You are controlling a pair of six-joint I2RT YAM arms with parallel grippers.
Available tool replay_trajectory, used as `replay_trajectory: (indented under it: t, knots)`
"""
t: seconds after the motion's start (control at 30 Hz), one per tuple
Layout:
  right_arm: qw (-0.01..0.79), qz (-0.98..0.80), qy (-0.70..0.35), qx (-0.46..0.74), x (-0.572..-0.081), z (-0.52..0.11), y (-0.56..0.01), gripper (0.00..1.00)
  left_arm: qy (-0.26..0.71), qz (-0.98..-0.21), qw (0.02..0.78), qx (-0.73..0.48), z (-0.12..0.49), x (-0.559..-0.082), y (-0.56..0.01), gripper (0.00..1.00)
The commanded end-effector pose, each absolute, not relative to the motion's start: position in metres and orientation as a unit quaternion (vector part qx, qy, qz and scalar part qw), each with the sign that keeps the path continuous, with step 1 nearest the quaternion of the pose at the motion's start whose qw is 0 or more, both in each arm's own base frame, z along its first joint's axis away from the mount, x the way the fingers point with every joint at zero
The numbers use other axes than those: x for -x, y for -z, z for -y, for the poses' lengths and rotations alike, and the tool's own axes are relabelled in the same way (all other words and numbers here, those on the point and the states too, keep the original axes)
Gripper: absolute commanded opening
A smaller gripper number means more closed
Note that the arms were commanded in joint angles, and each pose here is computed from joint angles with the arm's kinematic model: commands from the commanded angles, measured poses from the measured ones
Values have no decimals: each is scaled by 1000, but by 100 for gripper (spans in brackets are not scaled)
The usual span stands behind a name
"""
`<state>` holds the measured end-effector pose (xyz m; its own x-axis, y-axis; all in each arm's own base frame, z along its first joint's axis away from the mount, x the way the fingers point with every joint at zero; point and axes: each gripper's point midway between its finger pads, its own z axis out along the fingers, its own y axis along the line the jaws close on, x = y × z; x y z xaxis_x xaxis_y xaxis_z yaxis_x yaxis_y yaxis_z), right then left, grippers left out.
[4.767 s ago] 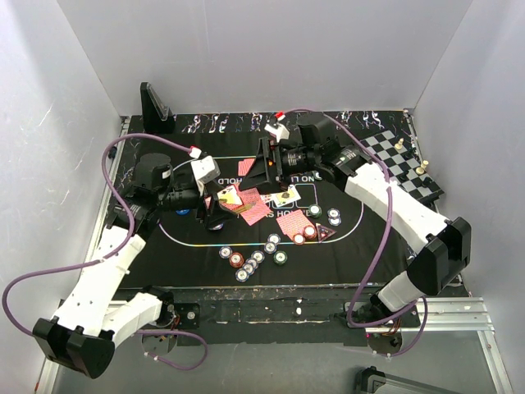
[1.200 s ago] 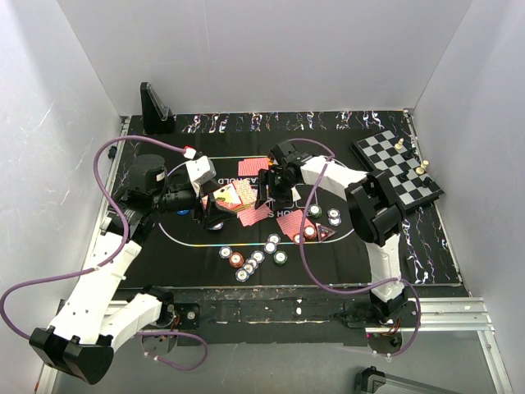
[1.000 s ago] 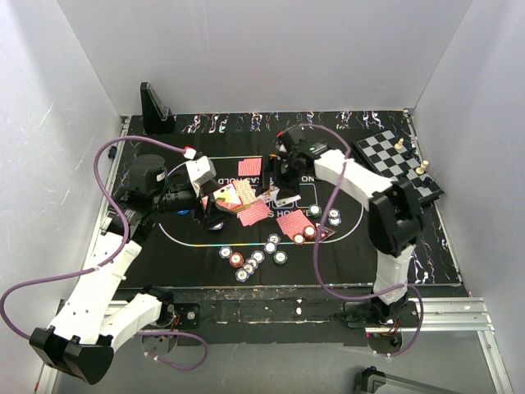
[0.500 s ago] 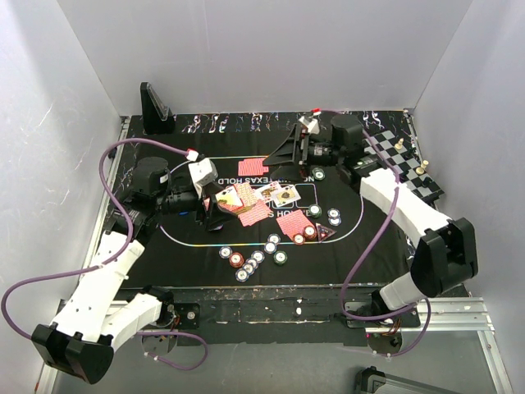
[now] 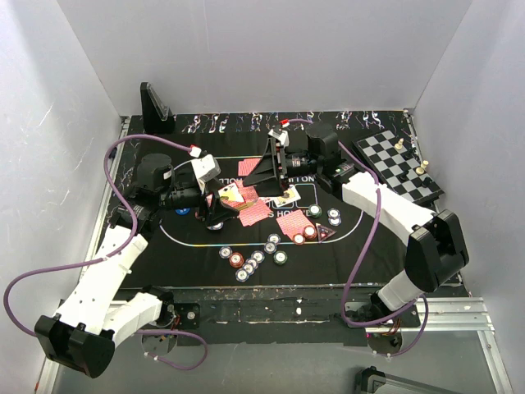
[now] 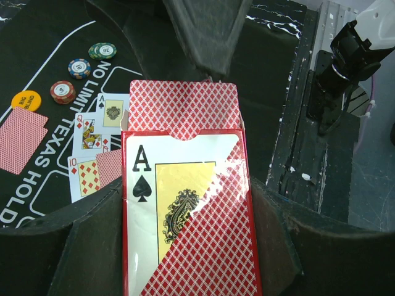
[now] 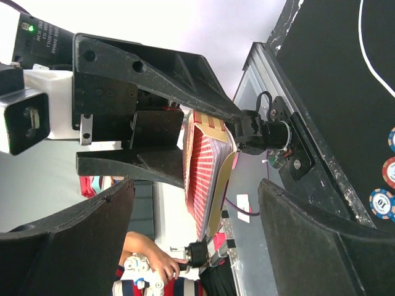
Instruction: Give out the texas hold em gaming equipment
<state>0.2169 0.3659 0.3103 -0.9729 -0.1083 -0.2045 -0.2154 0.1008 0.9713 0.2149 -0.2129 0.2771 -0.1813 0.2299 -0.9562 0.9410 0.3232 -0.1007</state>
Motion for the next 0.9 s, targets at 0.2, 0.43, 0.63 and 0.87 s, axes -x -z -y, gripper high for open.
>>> replay_trajectory:
  t: [0.2,0.43,0.63,0.87]
  knots:
    - [32,-748,-648,140,-208,-396,-314,45,372,-643,499,-447,215,-224,-304,0]
    - [18,-746,-651,137,-204,-402,-309,23,368,-648,496,-445,213,-222,-301,22]
    - [9,-752,-646,133,-202,-399,-293,4,351,-669,488,-437,206,-223,-297,91]
    - [5,-804,-576,148,-206,-392,-237,3,349,-719,493,-342,177,-245,-313,98]
